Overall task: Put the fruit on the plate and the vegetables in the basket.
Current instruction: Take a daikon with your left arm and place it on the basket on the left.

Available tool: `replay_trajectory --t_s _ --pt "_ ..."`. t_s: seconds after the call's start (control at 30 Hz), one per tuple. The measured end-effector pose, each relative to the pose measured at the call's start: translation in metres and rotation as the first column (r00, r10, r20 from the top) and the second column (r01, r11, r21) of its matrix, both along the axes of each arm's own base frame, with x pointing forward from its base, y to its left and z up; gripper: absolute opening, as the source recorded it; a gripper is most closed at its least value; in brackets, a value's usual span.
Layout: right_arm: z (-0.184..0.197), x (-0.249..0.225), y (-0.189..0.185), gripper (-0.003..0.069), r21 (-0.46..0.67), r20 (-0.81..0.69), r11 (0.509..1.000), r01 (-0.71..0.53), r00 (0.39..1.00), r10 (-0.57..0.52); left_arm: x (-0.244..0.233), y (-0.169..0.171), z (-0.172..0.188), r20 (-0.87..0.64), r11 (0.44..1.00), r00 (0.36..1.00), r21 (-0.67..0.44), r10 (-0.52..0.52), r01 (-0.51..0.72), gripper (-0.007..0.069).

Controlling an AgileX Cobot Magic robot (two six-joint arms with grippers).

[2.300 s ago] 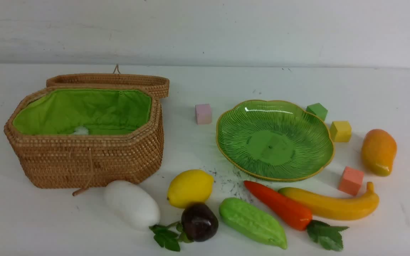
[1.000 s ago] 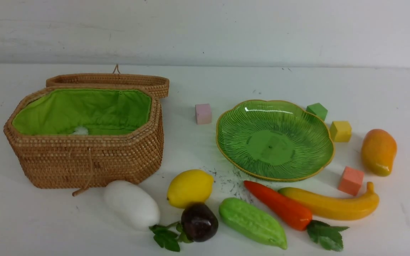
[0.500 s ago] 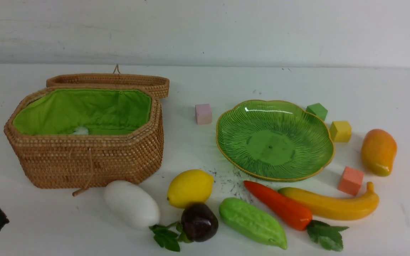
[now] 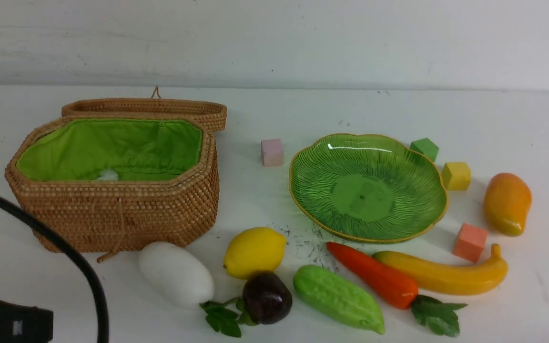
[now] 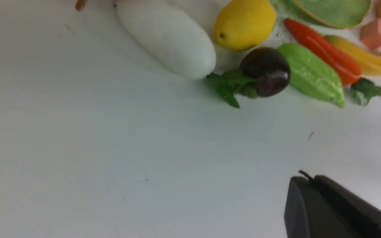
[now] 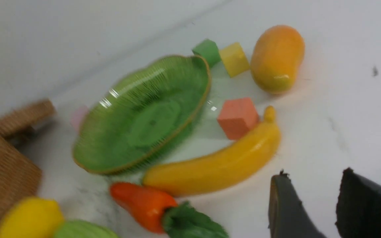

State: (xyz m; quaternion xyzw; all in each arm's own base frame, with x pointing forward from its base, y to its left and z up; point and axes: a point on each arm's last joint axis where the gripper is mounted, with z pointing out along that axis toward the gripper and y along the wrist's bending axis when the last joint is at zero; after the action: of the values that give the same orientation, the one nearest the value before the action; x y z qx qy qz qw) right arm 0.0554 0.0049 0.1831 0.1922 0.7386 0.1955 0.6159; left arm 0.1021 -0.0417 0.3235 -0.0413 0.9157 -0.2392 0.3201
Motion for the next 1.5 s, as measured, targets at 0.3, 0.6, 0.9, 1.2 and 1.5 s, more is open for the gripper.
replay_trajectory --t_s 0.3,0.6,0.9,1.2,1.5 --pt "0.025 -0.001 0.003 0.0211 0.229 0.095 0.973 -0.021 0.995 -0.001 0.003 -0.003 0.0 -0.015 0.999 0.999 0.019 -0.033 0.033 -0.0013" --pt "0.153 -0.014 0.03 0.0134 -0.119 -0.277 0.866 -0.486 0.854 0.441 0.006 -0.007 0.006 0.023 0.998 0.998 0.018 -0.059 0.059 -0.0013" --pt "0.226 -0.017 0.037 0.0134 -0.229 -0.422 0.689 -0.687 0.708 0.566 0.007 -0.005 0.005 -0.008 1.0 1.0 -0.001 -0.005 0.005 -0.0013" --pt "0.237 -0.025 0.038 0.0139 -0.275 -0.398 0.624 -0.731 0.677 0.619 0.037 -0.018 -0.018 -0.204 0.999 0.979 0.012 -0.03 0.034 -0.0013" --pt "0.237 -0.025 0.038 0.0148 -0.308 -0.398 0.599 -0.739 0.672 0.624 0.071 -0.085 -0.026 -0.226 0.968 0.967 0.194 -0.117 0.162 -0.0013"
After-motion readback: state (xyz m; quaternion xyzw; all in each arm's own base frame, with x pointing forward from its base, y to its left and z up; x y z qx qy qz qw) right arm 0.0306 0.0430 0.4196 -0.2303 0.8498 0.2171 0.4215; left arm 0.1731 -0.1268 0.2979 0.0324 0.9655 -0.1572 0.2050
